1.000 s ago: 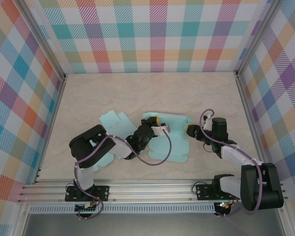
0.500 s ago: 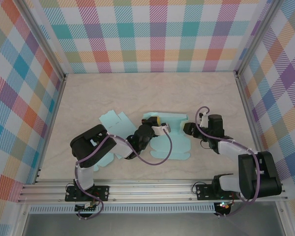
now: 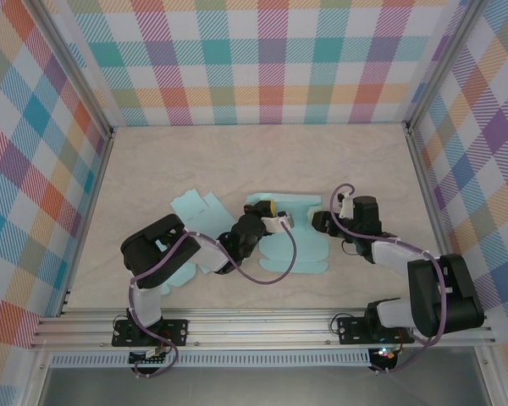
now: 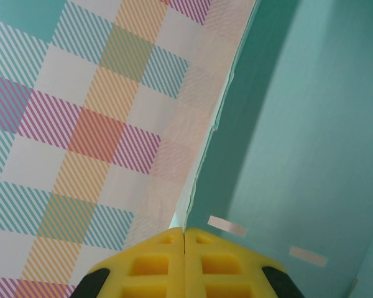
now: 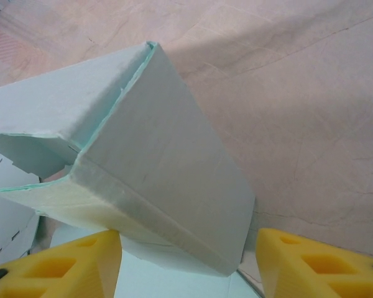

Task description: Fold the paper box

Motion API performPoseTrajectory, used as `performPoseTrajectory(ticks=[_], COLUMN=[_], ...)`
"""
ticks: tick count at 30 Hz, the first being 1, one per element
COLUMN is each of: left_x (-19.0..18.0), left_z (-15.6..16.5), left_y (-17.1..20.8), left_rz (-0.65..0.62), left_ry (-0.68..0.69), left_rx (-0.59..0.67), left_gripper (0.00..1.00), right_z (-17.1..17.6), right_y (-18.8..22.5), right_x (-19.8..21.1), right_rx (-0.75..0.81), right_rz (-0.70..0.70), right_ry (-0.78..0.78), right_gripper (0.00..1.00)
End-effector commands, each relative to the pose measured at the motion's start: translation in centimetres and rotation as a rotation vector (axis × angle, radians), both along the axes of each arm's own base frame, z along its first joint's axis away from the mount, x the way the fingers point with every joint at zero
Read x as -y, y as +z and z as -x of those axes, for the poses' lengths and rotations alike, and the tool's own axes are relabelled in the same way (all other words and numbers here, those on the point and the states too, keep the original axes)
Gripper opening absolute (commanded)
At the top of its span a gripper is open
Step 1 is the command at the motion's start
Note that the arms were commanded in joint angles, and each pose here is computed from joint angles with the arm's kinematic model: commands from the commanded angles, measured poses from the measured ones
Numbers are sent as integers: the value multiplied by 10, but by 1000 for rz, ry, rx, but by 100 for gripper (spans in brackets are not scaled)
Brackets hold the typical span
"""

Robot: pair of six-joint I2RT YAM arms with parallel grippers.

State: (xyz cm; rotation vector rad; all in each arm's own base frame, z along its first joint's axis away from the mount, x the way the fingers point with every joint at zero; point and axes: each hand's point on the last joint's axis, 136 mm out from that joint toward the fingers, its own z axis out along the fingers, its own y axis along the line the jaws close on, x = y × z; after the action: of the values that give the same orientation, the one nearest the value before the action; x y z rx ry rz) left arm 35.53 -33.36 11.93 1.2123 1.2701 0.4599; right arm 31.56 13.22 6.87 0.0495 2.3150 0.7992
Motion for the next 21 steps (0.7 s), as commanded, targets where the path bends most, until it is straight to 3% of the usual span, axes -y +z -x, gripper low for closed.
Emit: performPoseTrajectory(ticks=[1,11,21], left_x=[13,18,19], left_z=[8,11,15], left_y=[5,5,2], left_rz=[24,29,21], left_ry=[-49,-82,-106], left_rx=[5,-4,-16], left_gripper=[0,0,0], right_z=[-17,-34,-50], right_y=[14,15,9], right_x=[-5,-9,-6], right_rx=[68,97,101], right_rz=[19,73,118], right_ry=[18,40,18], right_gripper=[61,59,50])
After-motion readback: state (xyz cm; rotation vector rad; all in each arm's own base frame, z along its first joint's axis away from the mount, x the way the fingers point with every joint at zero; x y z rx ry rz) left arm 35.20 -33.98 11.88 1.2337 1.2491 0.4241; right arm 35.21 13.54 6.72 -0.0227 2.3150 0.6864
